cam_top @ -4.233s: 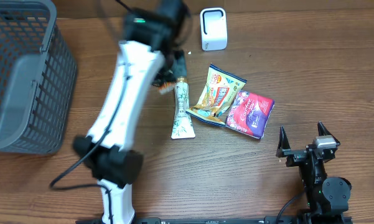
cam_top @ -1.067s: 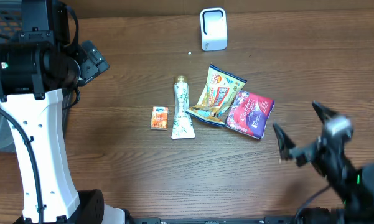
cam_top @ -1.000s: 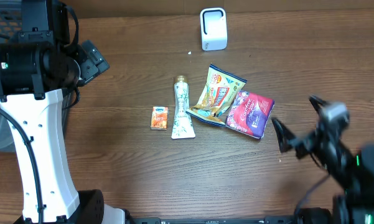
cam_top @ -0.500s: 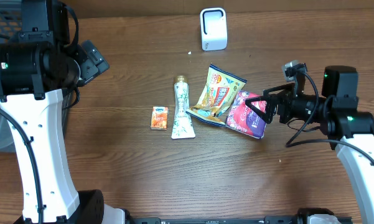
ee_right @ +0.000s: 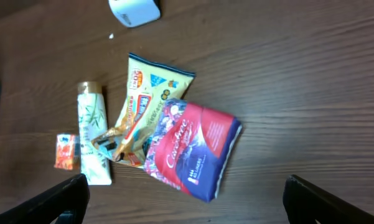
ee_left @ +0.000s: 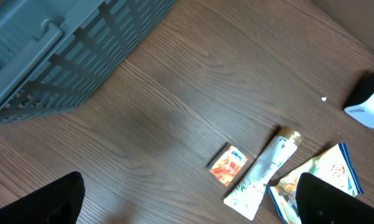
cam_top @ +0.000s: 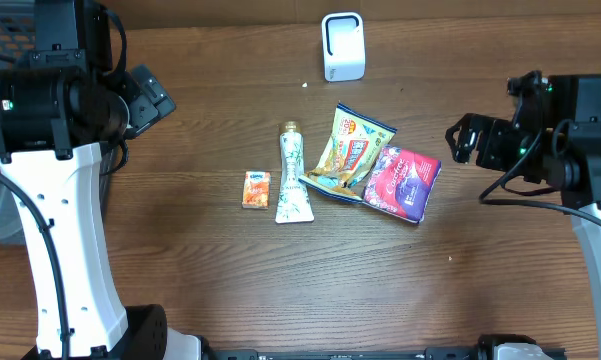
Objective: Scan the item barcode
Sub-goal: 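Raise the left arm aside and move the right gripper toward the red pack, then grasp the red Carefree pack with the right gripper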
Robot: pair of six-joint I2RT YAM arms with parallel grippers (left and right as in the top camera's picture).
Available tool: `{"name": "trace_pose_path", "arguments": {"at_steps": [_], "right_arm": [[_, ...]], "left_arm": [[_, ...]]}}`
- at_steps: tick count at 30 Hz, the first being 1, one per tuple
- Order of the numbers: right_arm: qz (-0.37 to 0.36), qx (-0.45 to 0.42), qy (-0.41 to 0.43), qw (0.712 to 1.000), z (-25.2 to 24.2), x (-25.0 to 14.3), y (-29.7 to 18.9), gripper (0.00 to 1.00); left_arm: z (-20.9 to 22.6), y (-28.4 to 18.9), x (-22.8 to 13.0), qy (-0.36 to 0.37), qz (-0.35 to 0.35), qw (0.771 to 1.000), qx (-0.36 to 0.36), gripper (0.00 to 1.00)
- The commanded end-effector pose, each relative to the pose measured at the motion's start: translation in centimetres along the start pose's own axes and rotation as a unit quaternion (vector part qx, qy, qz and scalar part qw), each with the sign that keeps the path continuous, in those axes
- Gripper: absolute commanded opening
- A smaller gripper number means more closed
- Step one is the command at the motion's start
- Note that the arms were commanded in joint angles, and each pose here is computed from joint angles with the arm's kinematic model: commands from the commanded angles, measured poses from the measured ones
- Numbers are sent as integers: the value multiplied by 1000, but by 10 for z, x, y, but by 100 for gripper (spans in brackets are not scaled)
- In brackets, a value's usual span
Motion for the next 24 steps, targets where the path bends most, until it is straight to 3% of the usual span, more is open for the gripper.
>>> {"name": "trace_pose_path", "arguments": {"at_steps": [1, 12, 20, 24], "right_arm": [[16, 22, 12, 1000, 2, 1, 7, 100], [124, -1, 98, 987, -26, -11, 94, 99], [213, -2, 131, 968, -45, -28, 155, 82], [250, 32, 120, 960, -47, -37, 176, 82]], "left_arm": [[-1, 3, 1, 10, 5, 1000, 0, 100], [-1, 3, 1, 11, 5, 1000, 0, 100], [-1, 3, 1, 10, 5, 1000, 0, 100], [-1, 3, 1, 10, 5, 1000, 0, 100]]}}
Point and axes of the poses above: each gripper's point midway between its finger pads, its own y axis out along the fingers, its own z axis along the line the jaws close on, x = y × z, the point moved 9 cm from there along -y, back along the fingers, and after that the axes turned 2 degrees about y, right-handed, at the moved point
